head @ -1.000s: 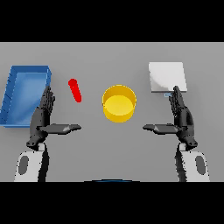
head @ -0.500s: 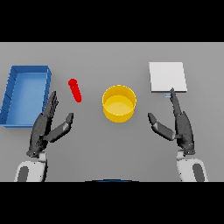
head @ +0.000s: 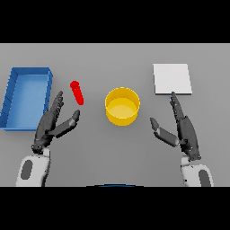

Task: Pick up the red beaker and tilt it to pour out 1 green nut into yellow bowl. Pick up the yellow bowl and place it on the metallic measuring scale.

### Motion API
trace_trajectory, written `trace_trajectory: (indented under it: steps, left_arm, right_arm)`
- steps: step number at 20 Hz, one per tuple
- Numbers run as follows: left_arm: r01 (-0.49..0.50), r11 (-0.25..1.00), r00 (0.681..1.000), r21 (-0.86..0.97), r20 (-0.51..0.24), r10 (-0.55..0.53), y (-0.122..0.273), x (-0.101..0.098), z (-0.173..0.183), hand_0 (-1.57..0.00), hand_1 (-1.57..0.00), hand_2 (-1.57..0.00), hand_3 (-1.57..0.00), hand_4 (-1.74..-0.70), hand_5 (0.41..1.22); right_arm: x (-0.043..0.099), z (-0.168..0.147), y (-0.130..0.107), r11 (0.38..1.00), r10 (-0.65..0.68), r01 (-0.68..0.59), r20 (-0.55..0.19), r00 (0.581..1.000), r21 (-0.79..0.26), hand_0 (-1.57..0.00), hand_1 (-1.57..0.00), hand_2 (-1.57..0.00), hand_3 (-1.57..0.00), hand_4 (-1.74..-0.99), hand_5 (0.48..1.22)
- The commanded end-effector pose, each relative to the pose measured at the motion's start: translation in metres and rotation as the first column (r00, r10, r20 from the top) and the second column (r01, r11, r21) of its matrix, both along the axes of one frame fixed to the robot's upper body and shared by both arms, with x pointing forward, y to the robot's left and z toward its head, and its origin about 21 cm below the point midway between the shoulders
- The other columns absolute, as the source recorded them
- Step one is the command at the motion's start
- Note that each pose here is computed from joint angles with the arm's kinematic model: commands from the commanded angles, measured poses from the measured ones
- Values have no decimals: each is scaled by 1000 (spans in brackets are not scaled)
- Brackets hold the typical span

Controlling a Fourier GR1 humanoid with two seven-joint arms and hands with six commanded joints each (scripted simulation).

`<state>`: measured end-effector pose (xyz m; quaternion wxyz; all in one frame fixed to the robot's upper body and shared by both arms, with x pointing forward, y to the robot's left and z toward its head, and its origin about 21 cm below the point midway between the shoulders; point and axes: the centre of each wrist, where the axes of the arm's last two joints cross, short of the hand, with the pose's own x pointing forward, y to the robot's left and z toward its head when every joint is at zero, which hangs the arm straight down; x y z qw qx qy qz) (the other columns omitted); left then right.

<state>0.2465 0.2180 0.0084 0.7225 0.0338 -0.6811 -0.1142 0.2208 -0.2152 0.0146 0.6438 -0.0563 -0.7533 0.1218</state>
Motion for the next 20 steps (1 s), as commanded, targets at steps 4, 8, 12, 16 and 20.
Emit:
trace_trajectory:
  steps: [4, 8, 12, 16, 20]
  left_arm:
    - [1, 1000, 1000, 11, -17, 0, 0, 34, -11, 1, 1, 1, 1, -1177, 644]
    - [37, 999, 999, 16, 0, -37, -5, 58, -19, 1, 1, 1, 1, -1183, 637]
    - [49, 998, 999, 47, 18, -50, -13, 78, -16, 1, 1, 1, 1, -1201, 654]
    - [42, 996, 999, 76, -11, -42, -20, 94, -17, 1, 1, 1, 1, -1196, 664]
    - [28, 997, 1000, 71, -3, -28, -22, 106, -23, 1, 1, 1, 1, -1215, 678]
  right_arm:
    - [2, -2, -5, 1000, -2, 2, -3, 1000, 4, 1, 1, 1, 1, -1220, 626]
    - [2, -4, -2, 1000, 2, -2, -8, 1000, 8, 1, 1, 1, 1, -1227, 625]
    - [1, 1, -5, 1000, 1, -1, 5, 1000, 15, 1, 1, 1, 1, -1229, 628]
    - [-1, -3, -6, 1000, -4, 4, -19, 1000, 14, 1, 1, 1, 1, -1233, 634]
    - [-2, -1, -8, 1000, -12, 12, -8, 1000, 13, 1, 1, 1, 1, -1241, 641]
